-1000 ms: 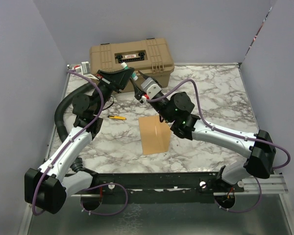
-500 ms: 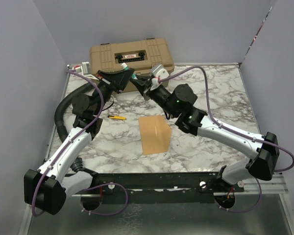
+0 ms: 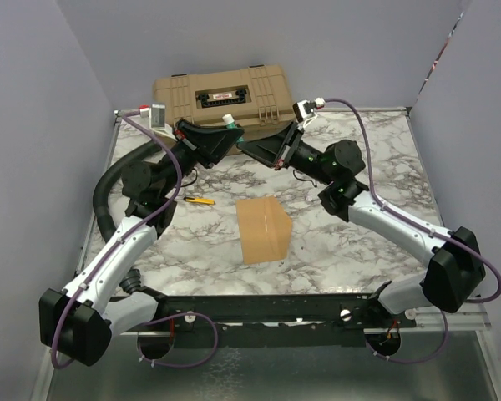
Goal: Place the letter into the envelope and seal it
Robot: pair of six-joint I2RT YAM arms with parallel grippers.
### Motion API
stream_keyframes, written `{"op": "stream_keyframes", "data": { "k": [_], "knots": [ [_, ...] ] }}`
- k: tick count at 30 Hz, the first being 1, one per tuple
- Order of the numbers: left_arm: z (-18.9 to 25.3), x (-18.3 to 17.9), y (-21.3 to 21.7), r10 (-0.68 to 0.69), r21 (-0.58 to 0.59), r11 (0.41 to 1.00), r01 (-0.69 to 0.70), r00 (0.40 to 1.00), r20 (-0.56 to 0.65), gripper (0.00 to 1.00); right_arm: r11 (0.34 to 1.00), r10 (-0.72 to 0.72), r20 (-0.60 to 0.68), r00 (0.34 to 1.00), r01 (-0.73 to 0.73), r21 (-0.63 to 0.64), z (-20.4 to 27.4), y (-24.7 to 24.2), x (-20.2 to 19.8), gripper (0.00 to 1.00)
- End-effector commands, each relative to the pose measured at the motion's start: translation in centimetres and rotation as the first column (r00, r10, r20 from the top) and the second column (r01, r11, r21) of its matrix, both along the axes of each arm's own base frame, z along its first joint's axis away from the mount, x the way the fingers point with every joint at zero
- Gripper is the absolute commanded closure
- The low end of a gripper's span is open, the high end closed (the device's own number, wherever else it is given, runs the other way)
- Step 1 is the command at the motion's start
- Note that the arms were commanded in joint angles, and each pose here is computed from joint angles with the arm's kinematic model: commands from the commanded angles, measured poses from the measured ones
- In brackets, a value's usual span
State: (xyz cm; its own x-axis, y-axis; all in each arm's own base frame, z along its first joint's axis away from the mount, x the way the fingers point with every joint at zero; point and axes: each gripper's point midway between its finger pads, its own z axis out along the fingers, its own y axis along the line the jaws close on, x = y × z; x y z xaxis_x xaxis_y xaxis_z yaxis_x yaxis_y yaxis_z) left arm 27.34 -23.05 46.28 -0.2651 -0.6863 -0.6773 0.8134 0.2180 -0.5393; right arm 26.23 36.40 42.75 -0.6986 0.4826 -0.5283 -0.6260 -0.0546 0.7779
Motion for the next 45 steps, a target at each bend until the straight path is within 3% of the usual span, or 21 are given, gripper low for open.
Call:
{"op": "stream_keyframes", "data": {
  "k": [1,4,5,8,9,13,18,20,22,25,28,33,37,45],
  "knots": [
    [7.0,-4.6,2.2,0.038,-0.078,0.997,-0.013,0.943,0.33,1.0,0.924,0.122,-0.252,0.96,-0.017,0.383,4.9,-4.2,1.7,0.99],
    [7.4,-4.7,2.5,0.041,-0.098,0.995,-0.01,0.946,0.32,1.0,0.918,0.117,-0.178,0.977,-0.038,0.395,5.4,-4.2,1.4,0.99],
    [7.4,-4.6,2.6,0.046,-0.108,0.994,-0.013,0.949,0.311,1.0,0.927,0.093,-0.146,0.985,-0.033,0.374,5.3,-4.1,1.3,0.92],
    [7.1,-4.1,2.9,0.066,-0.123,0.992,-0.032,0.957,0.281,1.0,0.964,-0.042,0.005,0.999,0.039,0.262,4.6,-3.8,1.5,0.49],
    [6.9,-3.9,2.9,0.074,-0.122,0.992,-0.042,0.96,0.27,1.0,0.975,-0.105,0.078,0.991,0.087,0.205,4.3,-3.7,1.7,0.39],
    [6.0,-2.7,3.4,0.125,-0.129,0.987,-0.098,0.969,0.213,1.0,0.958,-0.273,0.343,0.899,0.286,0.014,3.1,-3.9,3.0,0.14],
    [5.5,-1.7,3.9,0.153,-0.152,0.98,-0.131,0.978,0.142,1.0,0.904,-0.272,0.639,0.719,0.42,-0.087,2.1,-4.1,3.3,0.13],
    [5.3,-1.6,3.9,0.153,-0.159,0.978,-0.132,0.98,0.125,1.0,0.874,-0.247,0.747,0.617,0.474,-0.102,1.9,-3.8,3.0,0.13],
    [5.2,-1.6,4.1,0.154,-0.166,0.977,-0.134,0.981,0.114,1.0,0.834,-0.217,0.86,0.462,0.546,-0.082,2.3,-3.3,2.5,0.16],
    [5.0,-1.7,4.2,0.157,-0.171,0.976,-0.137,0.982,0.105,1.0,0.776,-0.184,0.948,0.258,0.63,-0.021,2.9,-2.1,1.7,0.2],
    [4.9,-1.7,4.2,0.157,-0.171,0.976,-0.138,0.982,0.102,1.0,0.722,-0.209,0.967,0.145,0.69,0.053,3.7,-1.2,1.7,0.23],
    [4.4,-1.5,4.3,0.163,-0.169,0.975,-0.147,0.982,0.09,1.0,0.672,-0.279,0.959,0.043,0.722,0.163,5.7,-0.4,1.2,0.27],
    [4.1,-1.4,4.2,0.163,-0.168,0.975,-0.148,0.983,0.083,1.0,0.683,-0.261,0.965,0.021,0.711,0.169,5.8,1.0,0.9,0.28],
    [3.6,-1.3,4.3,0.16,-0.17,0.975,-0.146,0.985,0.067,1.0,0.695,-0.251,0.968,0.014,0.699,0.17,6.7,1.6,0.4,0.48]
  ]
}}
